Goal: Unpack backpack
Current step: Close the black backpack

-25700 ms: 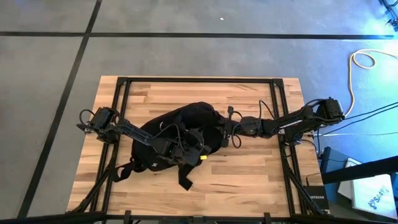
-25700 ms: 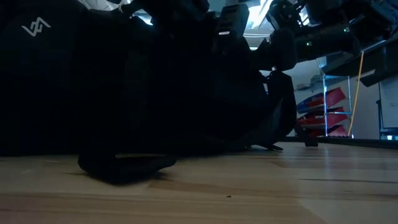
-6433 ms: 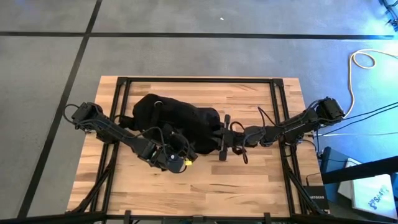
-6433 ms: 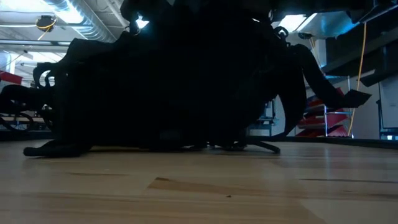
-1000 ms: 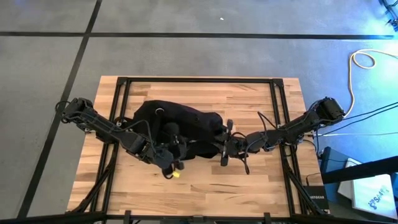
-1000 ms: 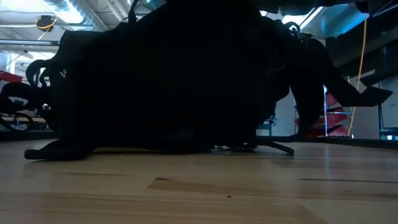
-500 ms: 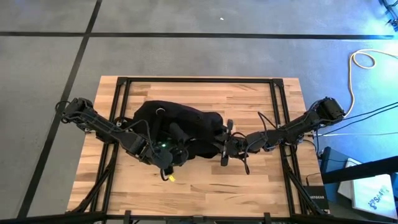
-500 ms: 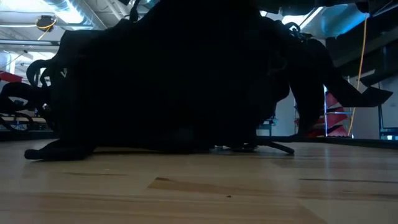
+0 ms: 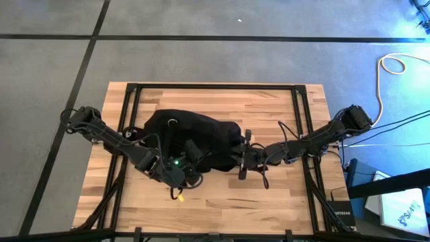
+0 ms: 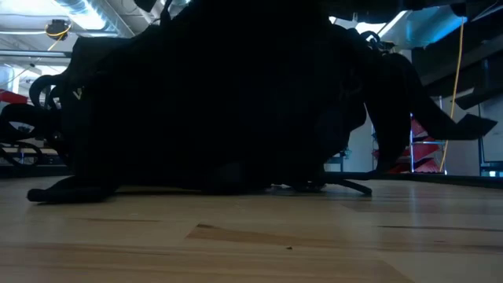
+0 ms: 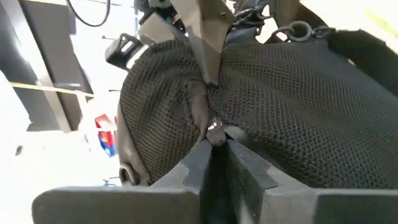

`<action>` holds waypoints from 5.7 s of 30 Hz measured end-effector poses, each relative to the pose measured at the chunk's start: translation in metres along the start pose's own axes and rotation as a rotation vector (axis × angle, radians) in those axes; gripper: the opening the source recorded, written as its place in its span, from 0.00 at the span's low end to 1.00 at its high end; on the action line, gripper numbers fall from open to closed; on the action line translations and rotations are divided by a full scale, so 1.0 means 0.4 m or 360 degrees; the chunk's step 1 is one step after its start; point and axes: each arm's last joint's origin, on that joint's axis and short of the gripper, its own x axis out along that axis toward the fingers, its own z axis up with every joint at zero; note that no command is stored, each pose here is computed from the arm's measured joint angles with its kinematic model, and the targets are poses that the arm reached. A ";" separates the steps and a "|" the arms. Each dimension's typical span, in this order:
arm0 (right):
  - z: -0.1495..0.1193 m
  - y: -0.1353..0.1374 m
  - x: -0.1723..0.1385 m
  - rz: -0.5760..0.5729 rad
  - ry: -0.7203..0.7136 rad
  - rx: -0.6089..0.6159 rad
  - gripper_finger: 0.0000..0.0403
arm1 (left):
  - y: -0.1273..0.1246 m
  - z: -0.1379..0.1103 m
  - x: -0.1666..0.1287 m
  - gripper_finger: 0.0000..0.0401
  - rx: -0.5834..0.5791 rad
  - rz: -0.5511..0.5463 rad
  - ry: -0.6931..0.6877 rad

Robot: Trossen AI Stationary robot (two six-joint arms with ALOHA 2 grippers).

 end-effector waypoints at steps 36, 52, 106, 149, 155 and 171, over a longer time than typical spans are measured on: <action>0.046 -0.004 0.021 0.0151 -0.0025 -0.0038 0.00 | -0.068 -0.057 0.163 0.00 -0.0908 -0.0118 0.0311; 0.086 0.037 -0.020 0.0117 -0.0066 -0.0194 0.00 | -0.082 -0.129 0.150 0.00 -0.0780 0.0122 0.0738; 0.064 0.006 -0.004 0.0008 0.0060 -0.0163 0.00 | -0.061 0.002 0.042 0.60 -0.2605 0.0167 -0.0020; 0.065 0.005 -0.004 0.0003 0.0051 -0.0152 0.00 | -0.068 0.016 0.042 0.11 -0.2341 0.0285 -0.0010; 0.064 0.006 -0.004 0.0004 0.0053 -0.0153 0.00 | -0.076 0.008 0.074 0.01 -0.2255 0.0268 0.0028; 0.065 0.011 -0.005 0.0098 0.0014 -0.0103 0.20 | -0.039 0.066 0.034 0.00 -0.1982 0.0411 0.0039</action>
